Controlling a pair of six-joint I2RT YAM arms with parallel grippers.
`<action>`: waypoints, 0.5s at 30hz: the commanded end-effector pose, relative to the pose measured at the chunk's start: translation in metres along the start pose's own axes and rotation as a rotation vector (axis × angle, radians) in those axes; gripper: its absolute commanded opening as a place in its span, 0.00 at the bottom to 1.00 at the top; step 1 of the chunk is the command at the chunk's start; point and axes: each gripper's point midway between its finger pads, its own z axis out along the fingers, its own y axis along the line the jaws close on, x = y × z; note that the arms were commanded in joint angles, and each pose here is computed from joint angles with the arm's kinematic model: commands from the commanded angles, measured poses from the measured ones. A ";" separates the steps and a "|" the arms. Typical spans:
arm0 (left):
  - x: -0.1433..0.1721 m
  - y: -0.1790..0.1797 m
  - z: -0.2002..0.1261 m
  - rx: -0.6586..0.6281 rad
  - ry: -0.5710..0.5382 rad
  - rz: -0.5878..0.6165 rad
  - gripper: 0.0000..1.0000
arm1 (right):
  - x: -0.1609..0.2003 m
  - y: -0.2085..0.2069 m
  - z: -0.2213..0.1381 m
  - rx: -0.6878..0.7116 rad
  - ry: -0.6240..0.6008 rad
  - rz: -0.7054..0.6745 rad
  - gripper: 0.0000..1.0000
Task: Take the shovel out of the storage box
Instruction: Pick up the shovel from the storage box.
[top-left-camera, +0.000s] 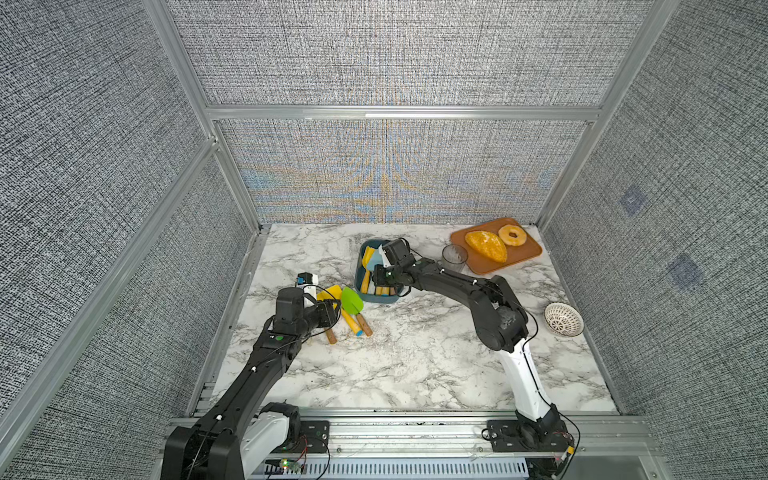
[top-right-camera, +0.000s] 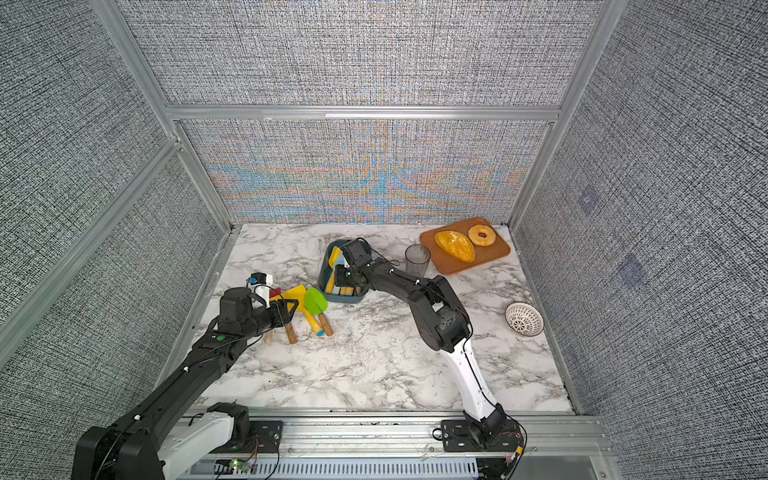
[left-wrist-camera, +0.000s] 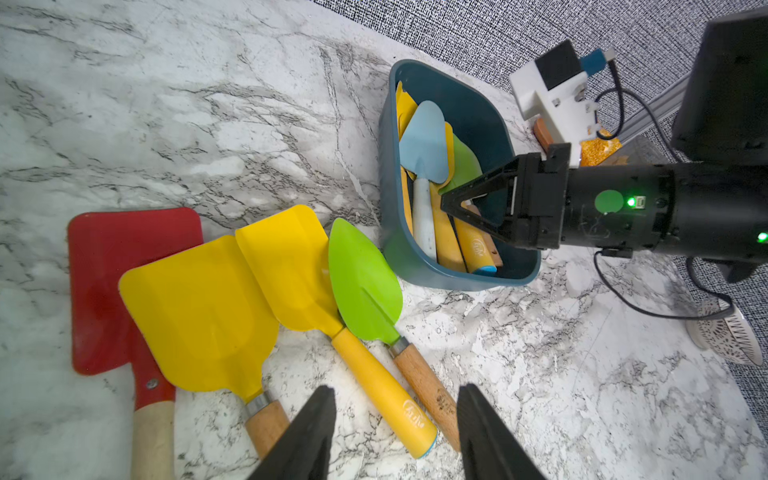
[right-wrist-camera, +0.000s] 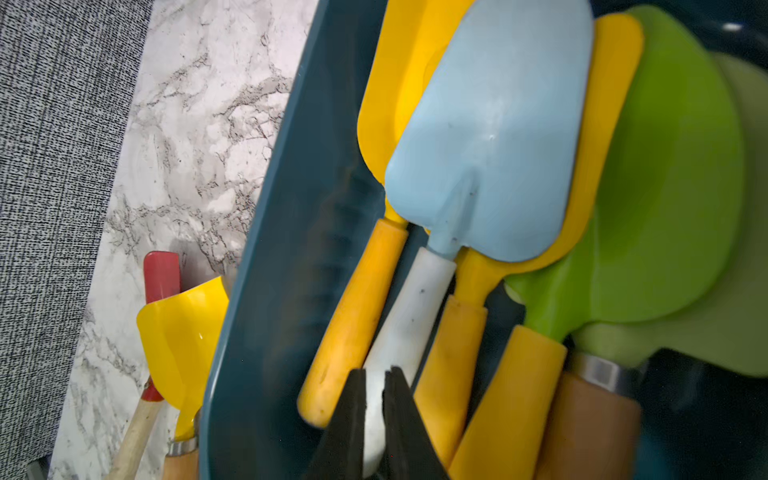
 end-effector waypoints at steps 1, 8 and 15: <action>-0.007 -0.005 -0.001 0.023 -0.023 0.008 0.52 | -0.005 0.001 -0.001 0.003 -0.014 -0.003 0.26; -0.006 -0.006 -0.002 0.023 -0.024 0.010 0.52 | 0.007 -0.007 0.012 0.054 0.032 0.012 0.50; -0.008 -0.007 -0.004 0.027 -0.033 0.013 0.53 | 0.018 -0.019 0.030 0.125 0.078 -0.005 0.52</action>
